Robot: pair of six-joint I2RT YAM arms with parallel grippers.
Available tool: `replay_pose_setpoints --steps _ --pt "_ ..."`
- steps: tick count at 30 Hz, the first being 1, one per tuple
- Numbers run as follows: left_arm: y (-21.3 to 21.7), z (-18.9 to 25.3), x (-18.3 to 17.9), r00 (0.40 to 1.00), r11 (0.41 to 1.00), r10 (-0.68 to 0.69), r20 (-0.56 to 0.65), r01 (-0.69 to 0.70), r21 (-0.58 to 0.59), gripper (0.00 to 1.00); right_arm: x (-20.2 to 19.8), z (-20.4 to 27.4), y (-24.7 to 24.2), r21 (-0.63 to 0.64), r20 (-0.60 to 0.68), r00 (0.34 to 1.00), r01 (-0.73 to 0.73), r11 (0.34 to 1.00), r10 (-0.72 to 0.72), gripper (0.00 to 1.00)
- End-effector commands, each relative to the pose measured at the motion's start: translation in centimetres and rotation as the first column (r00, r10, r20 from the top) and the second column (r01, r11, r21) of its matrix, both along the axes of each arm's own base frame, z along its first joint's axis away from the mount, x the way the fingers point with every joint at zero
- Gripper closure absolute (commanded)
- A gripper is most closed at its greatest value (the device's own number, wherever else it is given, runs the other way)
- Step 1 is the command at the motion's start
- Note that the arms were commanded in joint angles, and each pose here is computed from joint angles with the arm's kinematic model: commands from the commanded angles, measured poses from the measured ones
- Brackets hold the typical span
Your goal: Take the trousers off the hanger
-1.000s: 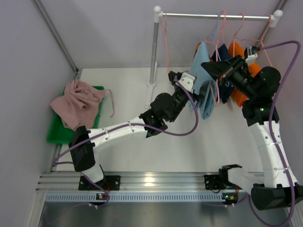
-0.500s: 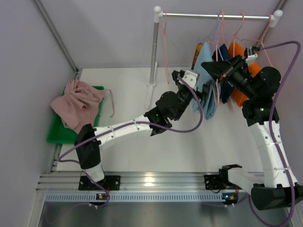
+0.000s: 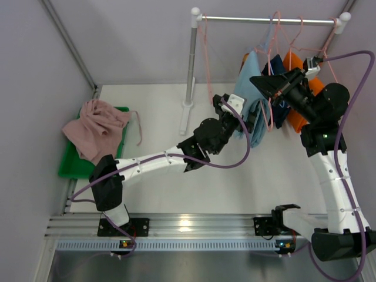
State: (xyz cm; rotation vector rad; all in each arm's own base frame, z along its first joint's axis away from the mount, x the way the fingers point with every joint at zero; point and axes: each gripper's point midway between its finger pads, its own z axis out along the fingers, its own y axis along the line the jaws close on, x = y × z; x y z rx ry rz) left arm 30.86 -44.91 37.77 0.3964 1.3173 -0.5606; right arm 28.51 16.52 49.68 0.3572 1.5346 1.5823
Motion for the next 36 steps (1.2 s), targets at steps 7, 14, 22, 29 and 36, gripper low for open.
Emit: replay_pose_setpoints --steps 7,14,22,29,36 --pt "0.5 4.1 0.9 0.997 0.995 0.042 0.059 -0.036 -0.097 0.1 -5.9 9.6 -0.7 0.021 0.398 0.917 0.01 1.0 -0.018 1.0" --pt "0.3 5.0 3.8 0.995 0.99 0.087 0.055 -0.08 -0.114 0.14 -6.3 10.0 -0.6 0.023 0.405 0.914 -0.004 1.0 -0.006 1.0" --pt "-1.5 3.2 4.4 0.997 0.995 0.066 0.043 -0.063 -0.073 0.14 -6.4 10.4 -0.7 0.041 0.408 0.913 -0.01 0.999 -0.007 1.0" --pt "-2.0 1.8 5.1 0.995 0.996 0.085 0.049 -0.083 -0.041 0.25 -6.6 10.9 -0.7 0.037 0.418 0.909 -0.009 0.999 -0.007 1.0" --pt "-1.6 5.1 4.0 0.996 0.997 0.045 0.08 -0.04 -0.062 0.78 -5.9 9.4 -0.8 0.019 0.387 0.922 0.015 1.0 -0.022 1.0"
